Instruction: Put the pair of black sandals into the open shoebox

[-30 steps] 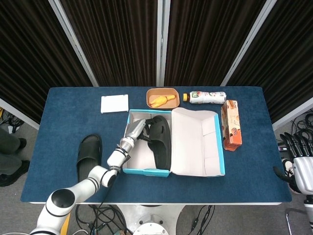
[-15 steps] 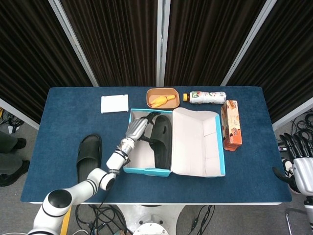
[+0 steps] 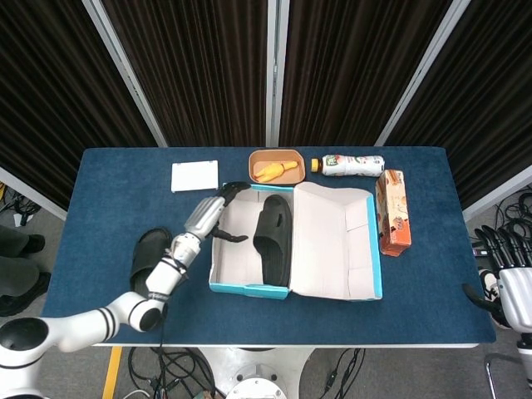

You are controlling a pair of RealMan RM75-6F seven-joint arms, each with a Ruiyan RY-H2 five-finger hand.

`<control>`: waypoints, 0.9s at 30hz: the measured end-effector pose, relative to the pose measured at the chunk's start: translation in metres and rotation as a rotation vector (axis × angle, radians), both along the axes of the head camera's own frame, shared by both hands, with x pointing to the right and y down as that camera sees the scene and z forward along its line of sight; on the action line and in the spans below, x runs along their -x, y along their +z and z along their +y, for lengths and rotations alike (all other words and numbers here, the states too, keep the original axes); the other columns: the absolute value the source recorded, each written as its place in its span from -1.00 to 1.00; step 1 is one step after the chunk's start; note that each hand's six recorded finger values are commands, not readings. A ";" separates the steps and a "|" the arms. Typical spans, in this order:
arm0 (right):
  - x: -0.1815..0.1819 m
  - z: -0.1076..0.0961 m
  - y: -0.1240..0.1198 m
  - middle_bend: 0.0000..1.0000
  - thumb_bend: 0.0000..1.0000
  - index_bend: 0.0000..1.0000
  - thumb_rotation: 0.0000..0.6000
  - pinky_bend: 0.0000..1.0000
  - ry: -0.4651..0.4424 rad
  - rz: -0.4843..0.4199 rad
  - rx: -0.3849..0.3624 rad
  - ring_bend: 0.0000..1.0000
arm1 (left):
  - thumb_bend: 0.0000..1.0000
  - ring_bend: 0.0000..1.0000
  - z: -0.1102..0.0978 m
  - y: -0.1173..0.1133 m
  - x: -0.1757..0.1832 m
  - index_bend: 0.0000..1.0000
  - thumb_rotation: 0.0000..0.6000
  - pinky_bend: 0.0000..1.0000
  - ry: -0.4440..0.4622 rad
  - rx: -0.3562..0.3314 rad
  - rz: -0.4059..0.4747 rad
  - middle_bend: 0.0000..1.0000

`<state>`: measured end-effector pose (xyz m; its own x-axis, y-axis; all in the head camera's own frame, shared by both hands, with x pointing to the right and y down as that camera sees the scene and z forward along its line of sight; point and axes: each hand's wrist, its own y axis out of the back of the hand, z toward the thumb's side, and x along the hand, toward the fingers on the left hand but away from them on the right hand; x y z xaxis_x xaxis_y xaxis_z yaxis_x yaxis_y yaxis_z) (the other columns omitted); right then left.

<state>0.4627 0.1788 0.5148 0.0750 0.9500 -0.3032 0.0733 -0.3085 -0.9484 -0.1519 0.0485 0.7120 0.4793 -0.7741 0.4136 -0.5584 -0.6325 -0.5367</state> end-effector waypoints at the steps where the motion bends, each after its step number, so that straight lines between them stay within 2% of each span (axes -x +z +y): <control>1: 0.001 0.000 0.000 -0.87 -0.77 -1.00 1.00 -1.00 -0.003 -0.002 -0.002 -1.00 | -1.00 -0.82 -0.003 -0.009 0.013 -0.80 1.00 -0.47 -0.010 -0.021 -0.019 -0.83; 5: 0.000 -0.002 -0.001 -0.87 -0.77 -1.00 1.00 -1.00 -0.008 -0.005 -0.007 -1.00 | -1.00 -0.57 -0.013 -0.032 0.063 -0.71 1.00 -0.19 -0.033 -0.101 -0.145 -0.78; 7: 0.000 -0.002 -0.001 -0.87 -0.76 -1.00 1.00 -1.00 -0.009 -0.007 -0.007 -1.00 | -1.00 -0.36 -0.014 -0.041 0.089 -0.69 1.00 0.01 -0.037 -0.129 -0.229 -0.75; 11: 0.001 -0.004 0.002 -0.87 -0.76 -1.00 1.00 -1.00 -0.017 -0.014 -0.002 -1.00 | -1.00 0.08 -0.006 -0.050 0.135 -0.68 1.00 0.34 -0.042 -0.130 -0.385 -0.69; 14: 0.002 -0.005 0.005 -0.87 -0.77 -1.00 1.00 -1.00 -0.021 -0.018 0.004 -1.00 | -1.00 0.22 0.014 -0.050 0.160 -0.68 1.00 0.39 -0.038 -0.074 -0.475 -0.69; 19: 0.006 -0.008 0.008 -0.87 -0.77 -1.00 1.00 -1.00 -0.036 -0.025 0.010 -1.00 | -1.00 0.27 0.056 -0.035 0.180 -0.70 1.00 0.42 0.004 0.080 -0.559 -0.69; 27: 0.004 -0.008 0.010 -0.87 -0.77 -1.00 1.00 -1.00 -0.027 -0.023 0.016 -1.00 | -1.00 0.45 0.085 -0.023 0.187 -0.72 1.00 0.43 -0.035 0.218 -0.564 -0.69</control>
<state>0.4589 0.1710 0.5247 0.1075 0.9425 -0.3164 0.0861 -0.3259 -0.9415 -0.3386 0.1336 0.6888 0.1158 -0.6547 0.7469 -0.2483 -0.7472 -0.6165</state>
